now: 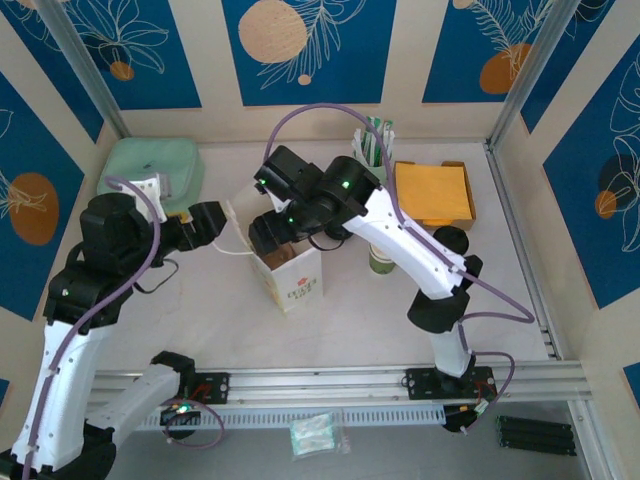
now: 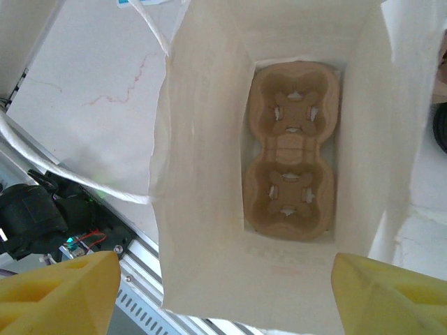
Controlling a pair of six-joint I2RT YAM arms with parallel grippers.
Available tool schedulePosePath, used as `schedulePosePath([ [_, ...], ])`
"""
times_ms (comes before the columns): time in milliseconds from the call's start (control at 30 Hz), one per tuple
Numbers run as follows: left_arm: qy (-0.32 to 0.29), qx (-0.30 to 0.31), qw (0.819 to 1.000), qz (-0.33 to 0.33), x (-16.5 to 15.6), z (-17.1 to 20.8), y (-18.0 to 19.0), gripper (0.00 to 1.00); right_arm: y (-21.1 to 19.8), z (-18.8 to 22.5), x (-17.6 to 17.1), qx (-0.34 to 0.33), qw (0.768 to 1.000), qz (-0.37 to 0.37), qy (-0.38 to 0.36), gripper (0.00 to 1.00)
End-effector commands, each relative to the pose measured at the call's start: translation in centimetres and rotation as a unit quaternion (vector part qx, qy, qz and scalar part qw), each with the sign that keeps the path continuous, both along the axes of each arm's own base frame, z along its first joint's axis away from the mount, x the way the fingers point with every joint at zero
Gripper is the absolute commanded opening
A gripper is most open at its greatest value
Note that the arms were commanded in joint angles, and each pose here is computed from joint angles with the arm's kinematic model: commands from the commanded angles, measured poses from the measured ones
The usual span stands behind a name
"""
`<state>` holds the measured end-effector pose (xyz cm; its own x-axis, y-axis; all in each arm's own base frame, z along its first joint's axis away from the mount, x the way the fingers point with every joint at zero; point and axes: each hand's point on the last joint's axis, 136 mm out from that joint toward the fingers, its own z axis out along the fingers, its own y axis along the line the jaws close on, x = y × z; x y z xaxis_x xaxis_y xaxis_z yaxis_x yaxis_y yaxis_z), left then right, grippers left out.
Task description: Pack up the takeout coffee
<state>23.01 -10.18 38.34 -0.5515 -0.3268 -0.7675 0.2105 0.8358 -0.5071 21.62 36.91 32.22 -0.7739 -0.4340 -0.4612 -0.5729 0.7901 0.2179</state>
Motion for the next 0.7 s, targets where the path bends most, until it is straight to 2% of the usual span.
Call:
schedulePosePath([
  [0, -0.012, -0.017, 1.000, -0.012, -0.8, 1.8, -0.2, 0.99, -1.5, 1.1, -0.6, -0.002, 1.000, -0.006, -0.013, 0.80],
  [333, -0.019, -0.054, 0.998, -0.034, -0.5, 3.4, -1.7, 0.99, -3.5, 1.5, -0.2, -0.002, 0.999, -0.032, -0.025, 0.79],
  [667, -0.022, -0.044, 0.996, -0.073, 0.2, 3.8, -4.9, 0.99, -7.3, 1.5, 0.8, 0.008, 0.996, -0.084, -0.028, 0.80],
])
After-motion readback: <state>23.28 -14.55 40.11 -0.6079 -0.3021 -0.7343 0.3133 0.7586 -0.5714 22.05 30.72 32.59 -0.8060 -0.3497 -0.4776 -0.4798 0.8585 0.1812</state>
